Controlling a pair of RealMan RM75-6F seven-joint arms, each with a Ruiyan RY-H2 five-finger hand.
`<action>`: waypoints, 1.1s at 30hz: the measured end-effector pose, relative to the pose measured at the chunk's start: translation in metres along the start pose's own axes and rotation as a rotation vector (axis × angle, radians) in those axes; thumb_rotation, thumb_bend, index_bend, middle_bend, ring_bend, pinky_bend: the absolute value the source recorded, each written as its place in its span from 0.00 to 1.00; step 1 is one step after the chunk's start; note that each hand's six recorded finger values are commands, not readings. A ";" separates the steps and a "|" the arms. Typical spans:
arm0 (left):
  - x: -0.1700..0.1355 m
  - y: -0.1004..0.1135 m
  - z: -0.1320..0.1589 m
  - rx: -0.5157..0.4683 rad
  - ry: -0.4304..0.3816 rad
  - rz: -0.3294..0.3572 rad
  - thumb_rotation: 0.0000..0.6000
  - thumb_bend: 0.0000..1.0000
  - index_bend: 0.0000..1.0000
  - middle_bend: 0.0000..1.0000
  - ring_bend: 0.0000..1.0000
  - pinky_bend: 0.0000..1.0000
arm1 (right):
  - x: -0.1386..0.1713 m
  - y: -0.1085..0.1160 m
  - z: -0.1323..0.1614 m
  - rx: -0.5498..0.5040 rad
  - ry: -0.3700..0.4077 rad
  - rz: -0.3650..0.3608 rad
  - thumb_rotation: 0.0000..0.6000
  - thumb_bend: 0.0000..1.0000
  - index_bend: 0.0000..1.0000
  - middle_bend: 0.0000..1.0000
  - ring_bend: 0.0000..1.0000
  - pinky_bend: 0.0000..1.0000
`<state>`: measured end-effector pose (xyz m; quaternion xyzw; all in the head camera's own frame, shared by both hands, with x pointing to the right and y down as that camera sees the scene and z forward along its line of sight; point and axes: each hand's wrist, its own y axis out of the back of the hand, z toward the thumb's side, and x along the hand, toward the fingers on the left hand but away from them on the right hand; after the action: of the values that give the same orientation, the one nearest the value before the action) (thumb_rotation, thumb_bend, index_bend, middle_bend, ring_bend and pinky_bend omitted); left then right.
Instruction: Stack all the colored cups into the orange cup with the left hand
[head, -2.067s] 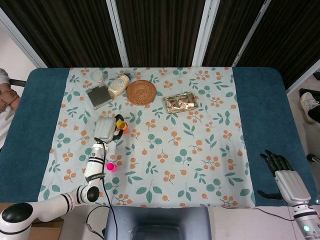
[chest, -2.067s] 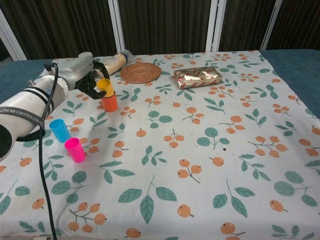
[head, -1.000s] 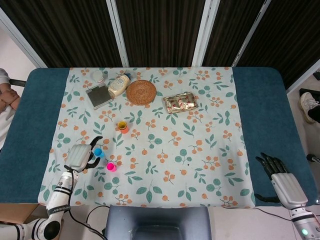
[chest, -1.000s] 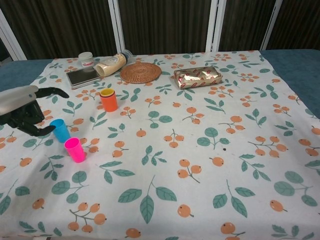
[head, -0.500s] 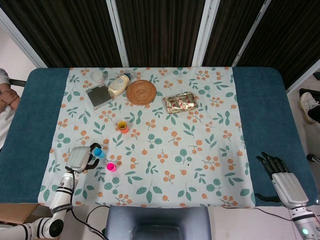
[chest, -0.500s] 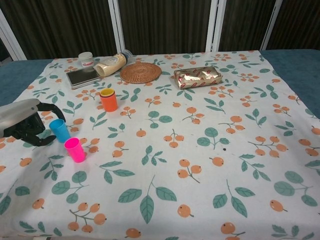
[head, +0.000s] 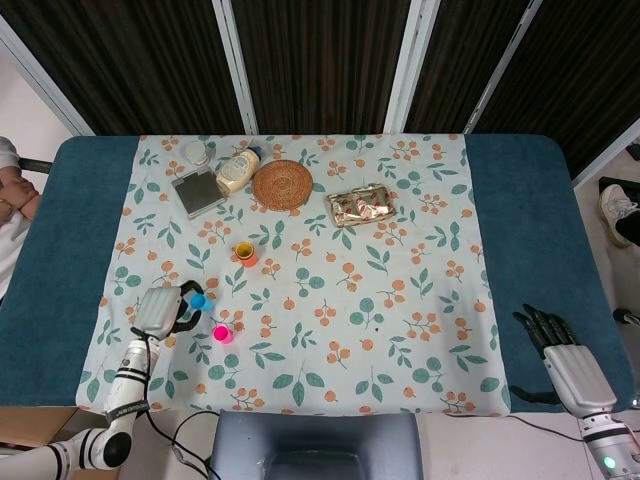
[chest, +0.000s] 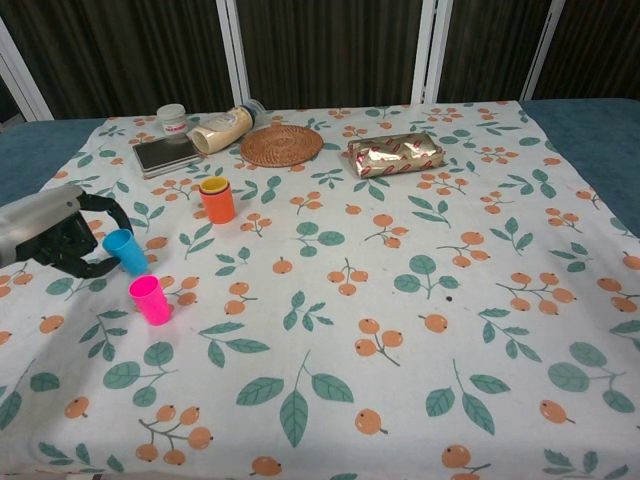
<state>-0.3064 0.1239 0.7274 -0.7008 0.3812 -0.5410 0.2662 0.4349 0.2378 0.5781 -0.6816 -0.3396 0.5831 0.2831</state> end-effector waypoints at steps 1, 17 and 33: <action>0.001 0.003 0.002 -0.006 -0.004 0.008 1.00 0.38 0.53 1.00 1.00 1.00 | 0.000 0.000 0.000 0.000 0.000 -0.001 1.00 0.19 0.00 0.00 0.00 0.00; 0.067 0.072 0.078 -0.068 -0.049 0.226 1.00 0.39 0.54 1.00 1.00 1.00 | -0.005 -0.002 -0.003 0.006 -0.020 0.006 1.00 0.19 0.00 0.00 0.00 0.00; 0.093 0.033 0.085 0.000 -0.002 0.182 1.00 0.38 0.54 1.00 1.00 1.00 | -0.008 0.000 -0.006 0.000 -0.033 0.006 1.00 0.19 0.00 0.00 0.00 0.00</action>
<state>-0.2215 0.0251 0.7298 -0.6637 0.4431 -0.5140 0.3147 0.4404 0.2318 0.5836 -0.6729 -0.3422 0.5949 0.2759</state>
